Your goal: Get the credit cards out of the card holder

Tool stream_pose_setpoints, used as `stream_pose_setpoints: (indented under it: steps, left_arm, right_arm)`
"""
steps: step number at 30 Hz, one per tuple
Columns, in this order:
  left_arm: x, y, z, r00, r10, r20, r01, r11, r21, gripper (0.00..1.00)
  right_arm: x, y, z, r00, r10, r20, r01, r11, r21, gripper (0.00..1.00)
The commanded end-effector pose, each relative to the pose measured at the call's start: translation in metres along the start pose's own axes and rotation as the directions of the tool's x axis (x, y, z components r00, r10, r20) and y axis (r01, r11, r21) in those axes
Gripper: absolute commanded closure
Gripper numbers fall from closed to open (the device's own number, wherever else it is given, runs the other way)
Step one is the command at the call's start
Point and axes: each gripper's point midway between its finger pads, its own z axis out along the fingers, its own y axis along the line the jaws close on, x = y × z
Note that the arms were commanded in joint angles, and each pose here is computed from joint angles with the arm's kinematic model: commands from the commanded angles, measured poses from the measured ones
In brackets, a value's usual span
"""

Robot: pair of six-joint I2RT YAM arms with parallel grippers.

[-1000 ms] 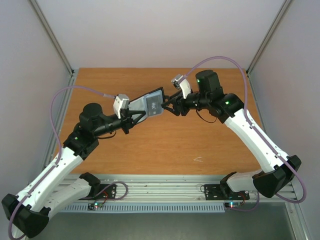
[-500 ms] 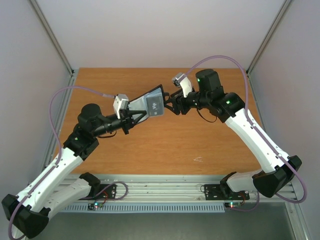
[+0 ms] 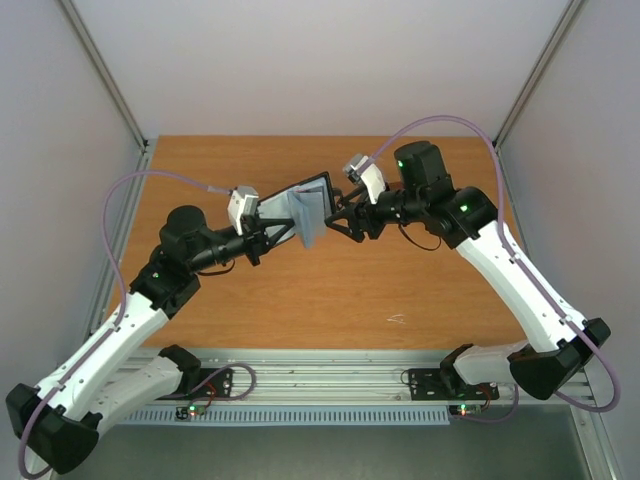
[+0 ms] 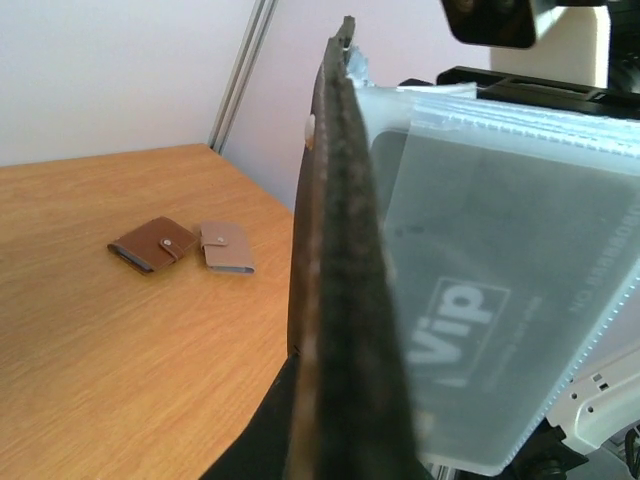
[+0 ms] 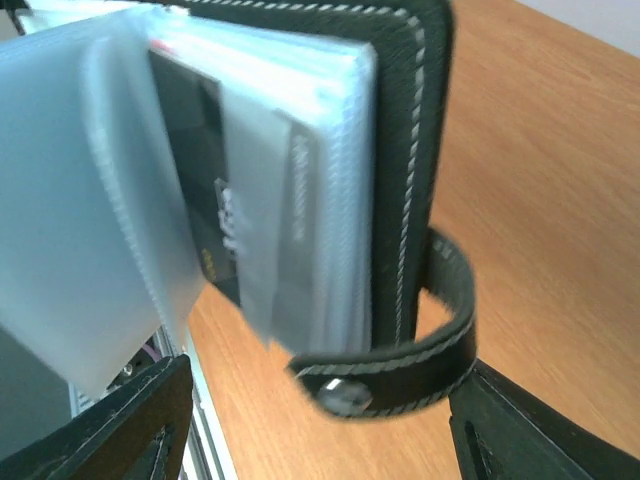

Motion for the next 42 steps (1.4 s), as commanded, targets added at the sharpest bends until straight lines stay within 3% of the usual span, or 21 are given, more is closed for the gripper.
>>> stream_pose_setpoints:
  steps: [1, 11, 16, 20, 24, 27, 30, 37, 42]
  left_arm:
    - [-0.019, -0.008, -0.001, 0.997, 0.033, 0.070, -0.034, 0.999, 0.020, 1.00]
    - [-0.016, -0.005, 0.001, 0.997, 0.029, 0.070, -0.030, 0.999, 0.016, 1.00]
    - [-0.014, -0.003, 0.003, 0.997, 0.017, 0.069, -0.018, 1.000, 0.016, 1.00]
    - [-0.015, 0.003, 0.005, 0.998, -0.004, 0.069, 0.005, 1.000, -0.014, 1.00]
    - [-0.016, 0.006, 0.006, 0.997, -0.014, 0.076, 0.016, 1.000, -0.027, 1.00]
    - [-0.018, 0.005, 0.006, 0.997, -0.009, 0.082, 0.011, 1.000, -0.024, 1.00]
    - [-0.018, 0.001, 0.005, 0.996, -0.002, 0.087, 0.002, 1.000, -0.002, 1.00]
    - [-0.019, -0.007, 0.003, 0.995, 0.013, 0.098, -0.017, 0.999, 0.030, 1.00]
    - [-0.020, -0.011, -0.001, 0.993, 0.025, 0.115, -0.030, 0.999, 0.045, 1.00]
  right_arm:
    - [0.002, 0.008, -0.020, 0.999, -0.050, -0.020, 0.050, 0.999, 0.019, 0.29]
    - [-0.006, 0.024, -0.034, 1.000, -0.007, -0.020, 0.007, 1.000, -0.021, 0.29]
    - [-0.014, 0.011, -0.042, 0.996, 0.087, -0.014, -0.086, 0.993, 0.081, 0.33]
    - [-0.036, 0.017, -0.073, 0.990, 0.117, 0.081, -0.128, 0.982, 0.142, 0.33]
    - [-0.040, 0.044, -0.084, 0.975, 0.194, 0.106, -0.197, 0.980, 0.016, 0.35]
    - [-0.039, 0.066, -0.073, 0.957, 0.281, 0.069, -0.268, 0.952, -0.151, 0.44]
    - [-0.041, 0.073, -0.059, 0.951, 0.298, 0.085, -0.273, 0.935, -0.226, 0.46]
    - [-0.065, 0.044, -0.033, 0.935, 0.332, 0.120, -0.311, 0.935, -0.171, 0.48]
    - [-0.051, 0.011, -0.019, 0.920, 0.372, 0.124, -0.373, 0.928, -0.018, 0.46]
